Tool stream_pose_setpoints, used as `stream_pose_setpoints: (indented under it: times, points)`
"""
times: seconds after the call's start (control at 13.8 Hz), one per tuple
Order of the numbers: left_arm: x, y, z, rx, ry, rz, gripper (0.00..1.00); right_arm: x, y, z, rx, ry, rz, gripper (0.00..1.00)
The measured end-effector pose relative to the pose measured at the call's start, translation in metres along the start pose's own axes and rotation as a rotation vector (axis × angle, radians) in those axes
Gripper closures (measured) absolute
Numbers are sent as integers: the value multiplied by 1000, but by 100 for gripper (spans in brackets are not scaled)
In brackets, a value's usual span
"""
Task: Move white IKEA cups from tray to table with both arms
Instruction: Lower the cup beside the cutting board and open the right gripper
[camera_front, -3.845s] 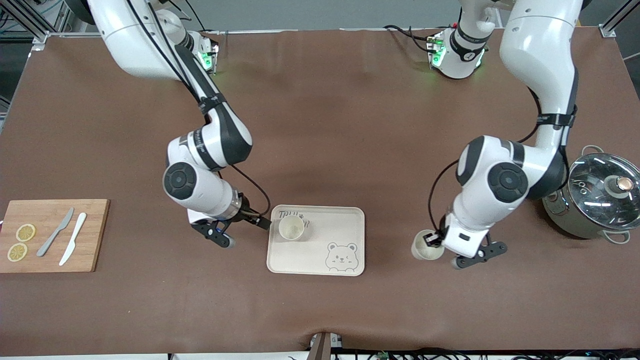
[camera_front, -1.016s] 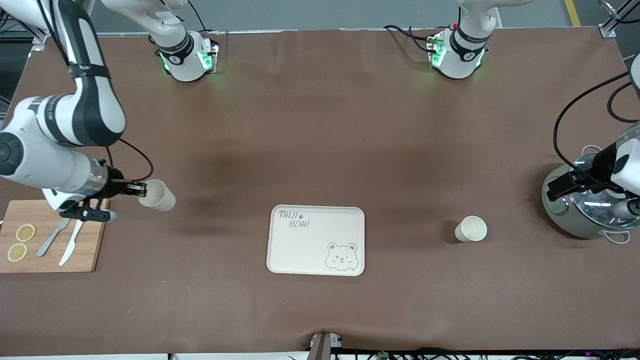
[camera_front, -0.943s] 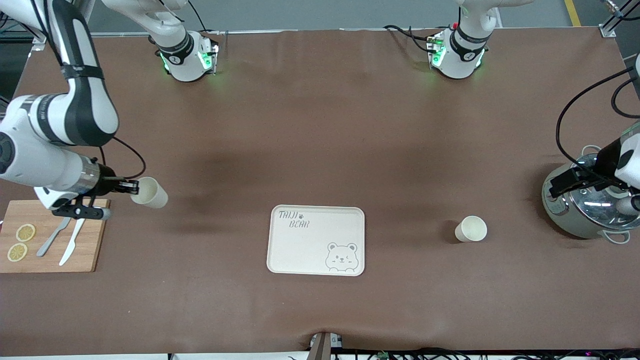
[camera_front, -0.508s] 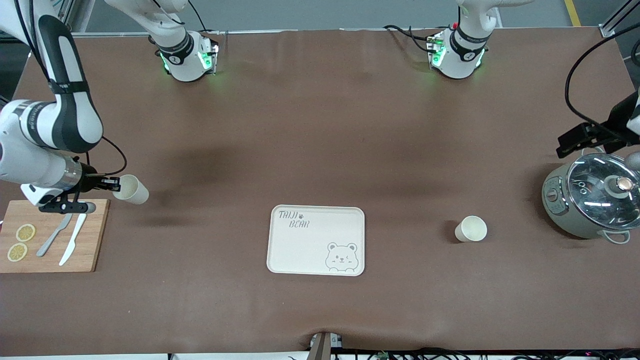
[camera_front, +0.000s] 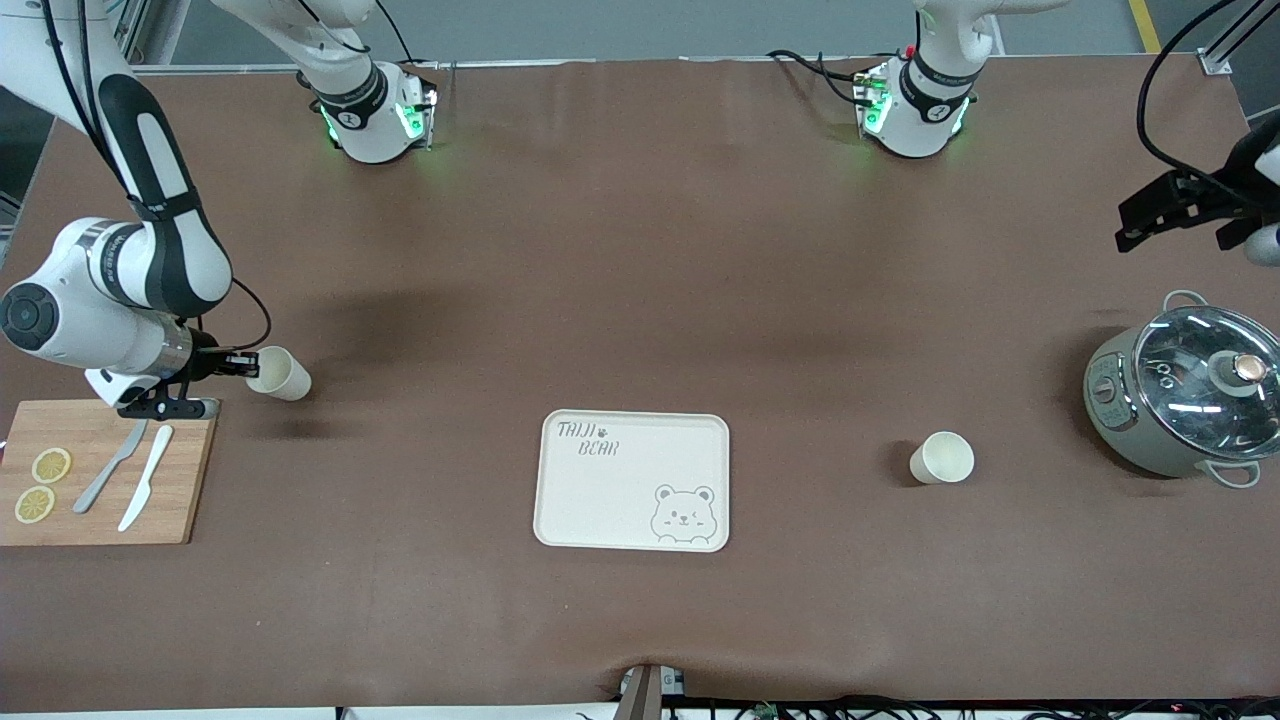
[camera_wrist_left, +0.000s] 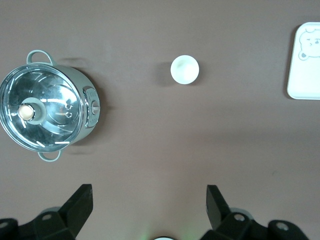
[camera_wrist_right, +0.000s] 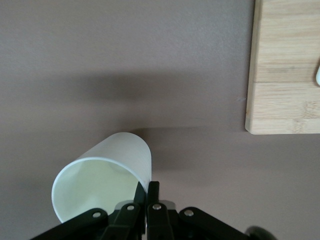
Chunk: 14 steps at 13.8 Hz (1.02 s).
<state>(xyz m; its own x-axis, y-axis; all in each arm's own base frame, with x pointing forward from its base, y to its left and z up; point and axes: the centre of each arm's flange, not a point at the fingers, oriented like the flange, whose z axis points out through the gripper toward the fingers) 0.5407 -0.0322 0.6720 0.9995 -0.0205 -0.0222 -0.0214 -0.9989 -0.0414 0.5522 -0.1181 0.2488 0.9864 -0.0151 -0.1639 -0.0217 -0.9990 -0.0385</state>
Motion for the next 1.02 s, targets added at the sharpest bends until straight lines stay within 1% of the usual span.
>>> stream_pose_setpoints:
  times: [0.22,0.29,0.36,0.44,0.51,0.58,0.65,0.8,0.87,0.94,1.02]
  points:
    - [-12,-1,-5,2,4,-3,0,-1,10,7,4,-5,4,98]
    - [-12,-4,-4,2,1,-8,0,-1,10,9,4,-9,3,94]
    - [-12,-5,-3,2,-1,-11,0,-1,9,10,5,-11,2,94]
    - [-12,-6,-2,2,-5,-12,0,-1,9,11,5,-11,0,88]
    - [-12,-6,0,2,-7,-12,0,-1,8,10,6,-11,-2,79]
    - [-12,-6,1,2,-9,-12,0,0,7,10,6,-10,-4,68]
    - [-12,-7,1,2,-10,-14,0,1,6,8,5,-7,-7,59]
    - [-12,-13,1,1,-10,-25,0,9,5,-6,5,-1,-11,36]
    - [-11,-16,1,1,-10,-29,0,16,4,-20,5,7,-15,25]
    - [-11,-16,1,1,-10,-31,0,24,3,-41,5,14,-21,16]
    - [-11,-16,1,1,-10,-31,0,34,-1,-68,7,14,-30,5]
